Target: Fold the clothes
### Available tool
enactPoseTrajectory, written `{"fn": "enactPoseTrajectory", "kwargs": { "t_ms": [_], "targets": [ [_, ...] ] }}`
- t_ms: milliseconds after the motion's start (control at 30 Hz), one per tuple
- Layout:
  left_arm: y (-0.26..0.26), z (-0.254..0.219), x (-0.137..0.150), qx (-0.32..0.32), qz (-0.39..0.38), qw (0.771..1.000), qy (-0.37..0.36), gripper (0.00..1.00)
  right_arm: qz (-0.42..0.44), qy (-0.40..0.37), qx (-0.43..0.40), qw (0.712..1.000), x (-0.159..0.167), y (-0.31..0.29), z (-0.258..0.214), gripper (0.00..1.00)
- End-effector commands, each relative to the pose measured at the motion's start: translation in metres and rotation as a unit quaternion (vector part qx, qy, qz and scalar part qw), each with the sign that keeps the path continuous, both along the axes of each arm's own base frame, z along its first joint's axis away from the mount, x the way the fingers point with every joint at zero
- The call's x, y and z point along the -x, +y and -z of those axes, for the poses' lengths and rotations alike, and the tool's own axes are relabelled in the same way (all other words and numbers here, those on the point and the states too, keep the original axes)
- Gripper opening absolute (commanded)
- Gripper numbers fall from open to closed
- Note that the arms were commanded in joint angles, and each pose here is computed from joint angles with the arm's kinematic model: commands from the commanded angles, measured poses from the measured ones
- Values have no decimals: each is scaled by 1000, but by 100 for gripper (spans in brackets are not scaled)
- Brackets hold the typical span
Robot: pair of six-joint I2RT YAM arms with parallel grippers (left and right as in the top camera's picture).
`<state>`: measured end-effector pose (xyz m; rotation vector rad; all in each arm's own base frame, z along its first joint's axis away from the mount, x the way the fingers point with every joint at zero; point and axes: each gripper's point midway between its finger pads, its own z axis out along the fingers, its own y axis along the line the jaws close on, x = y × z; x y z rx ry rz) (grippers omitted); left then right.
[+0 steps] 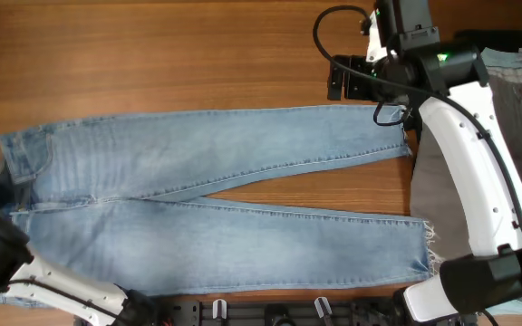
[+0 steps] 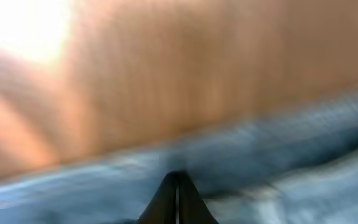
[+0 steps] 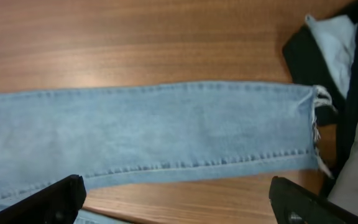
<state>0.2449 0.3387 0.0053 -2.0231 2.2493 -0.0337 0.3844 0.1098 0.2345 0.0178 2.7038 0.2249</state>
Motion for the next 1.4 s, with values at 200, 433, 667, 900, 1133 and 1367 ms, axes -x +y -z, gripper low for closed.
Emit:
{"fn": "enactPoseTrajectory", "kwargs": {
  "t_ms": [200,433,667,900,1133,1367],
  "targets": [
    [-91,-84,-111,6,326,916,-235,4,5,87,12,996,-12,4,65,93],
    [-273,-32,-152,32,596,797,-86,4,16,86,8,996,-13,4,64,96],
    [-329,40,-130,58,647,759,-50,4,16,80,7,997,-16,5,63,99],
    [-222,82,-196,-86,422,896,-104,4,15,67,6,998,-22,6,61,99],
    [-164,6,-276,-130,380,882,-246,8,-7,54,18,998,-27,5,61,100],
    [-185,-84,-222,-72,465,869,-153,56,-4,-36,2,999,-96,20,79,70]
  ]
}}
